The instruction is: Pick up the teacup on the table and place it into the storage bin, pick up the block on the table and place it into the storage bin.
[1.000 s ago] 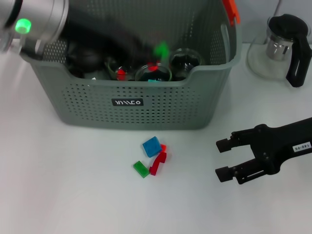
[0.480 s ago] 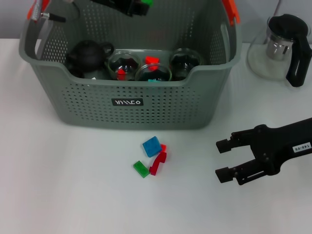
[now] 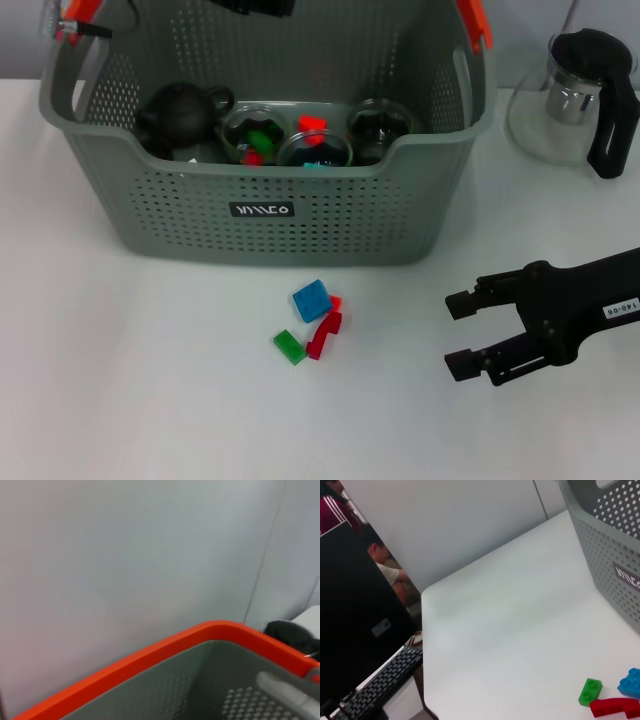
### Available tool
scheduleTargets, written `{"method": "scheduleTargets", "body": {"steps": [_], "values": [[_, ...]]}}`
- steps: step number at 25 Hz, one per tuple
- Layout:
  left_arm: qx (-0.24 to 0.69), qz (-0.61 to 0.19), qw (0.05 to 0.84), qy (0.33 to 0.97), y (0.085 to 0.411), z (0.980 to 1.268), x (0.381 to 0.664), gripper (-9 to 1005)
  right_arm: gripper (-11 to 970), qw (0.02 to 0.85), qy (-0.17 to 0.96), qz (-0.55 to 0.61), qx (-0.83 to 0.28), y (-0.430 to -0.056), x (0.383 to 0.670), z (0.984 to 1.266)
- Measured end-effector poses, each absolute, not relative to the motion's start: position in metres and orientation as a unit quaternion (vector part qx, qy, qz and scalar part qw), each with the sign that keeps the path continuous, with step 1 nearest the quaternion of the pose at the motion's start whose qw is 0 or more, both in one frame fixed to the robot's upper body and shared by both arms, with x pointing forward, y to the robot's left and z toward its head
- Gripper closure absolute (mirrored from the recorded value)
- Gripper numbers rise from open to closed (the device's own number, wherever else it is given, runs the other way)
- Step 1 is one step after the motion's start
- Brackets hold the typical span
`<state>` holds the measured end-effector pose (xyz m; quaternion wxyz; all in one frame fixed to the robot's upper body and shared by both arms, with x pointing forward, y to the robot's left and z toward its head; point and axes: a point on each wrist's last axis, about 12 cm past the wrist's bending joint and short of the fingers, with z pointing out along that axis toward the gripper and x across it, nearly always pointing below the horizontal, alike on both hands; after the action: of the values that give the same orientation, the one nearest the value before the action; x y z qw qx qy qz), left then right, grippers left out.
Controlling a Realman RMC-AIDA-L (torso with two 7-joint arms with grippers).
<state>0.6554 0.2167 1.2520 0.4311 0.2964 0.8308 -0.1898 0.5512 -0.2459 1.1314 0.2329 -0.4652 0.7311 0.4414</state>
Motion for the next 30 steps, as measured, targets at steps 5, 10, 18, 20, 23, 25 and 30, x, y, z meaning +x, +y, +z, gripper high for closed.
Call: {"method": "scheduleTargets", "body": {"steps": [5, 10, 18, 20, 23, 25, 30], "values": [[0.339, -0.244, 0.442, 0.793, 0.214, 1.273, 0.617, 409, 34, 0.234, 0.731, 0.440, -0.466, -0.247, 0.551, 1.132], [0.423, -0.317, 0.446, 0.722, 0.216, 1.279, 0.560, 205, 34, 0.237, 0.730, 0.440, -0.467, -0.247, 0.552, 1.132], [0.490, -0.331, 0.361, 0.721, 0.216, 1.239, 0.521, 64, 33, 0.240, 0.731, 0.437, -0.466, -0.248, 0.552, 1.131], [0.495, -0.327, 0.332, 0.733, 0.214, 1.229, 0.520, 68, 33, 0.240, 0.731, 0.437, -0.466, -0.248, 0.552, 1.131], [0.491, -0.309, 0.269, 0.768, 0.207, 1.210, 0.522, 73, 32, 0.239, 0.732, 0.437, -0.465, -0.248, 0.553, 1.132], [0.492, -0.292, 0.228, 0.788, 0.201, 1.199, 0.525, 77, 32, 0.239, 0.732, 0.436, -0.465, -0.248, 0.553, 1.132], [0.505, -0.240, 0.171, 0.811, 0.183, 1.181, 0.527, 86, 32, 0.240, 0.732, 0.435, -0.465, -0.247, 0.554, 1.133]]}}
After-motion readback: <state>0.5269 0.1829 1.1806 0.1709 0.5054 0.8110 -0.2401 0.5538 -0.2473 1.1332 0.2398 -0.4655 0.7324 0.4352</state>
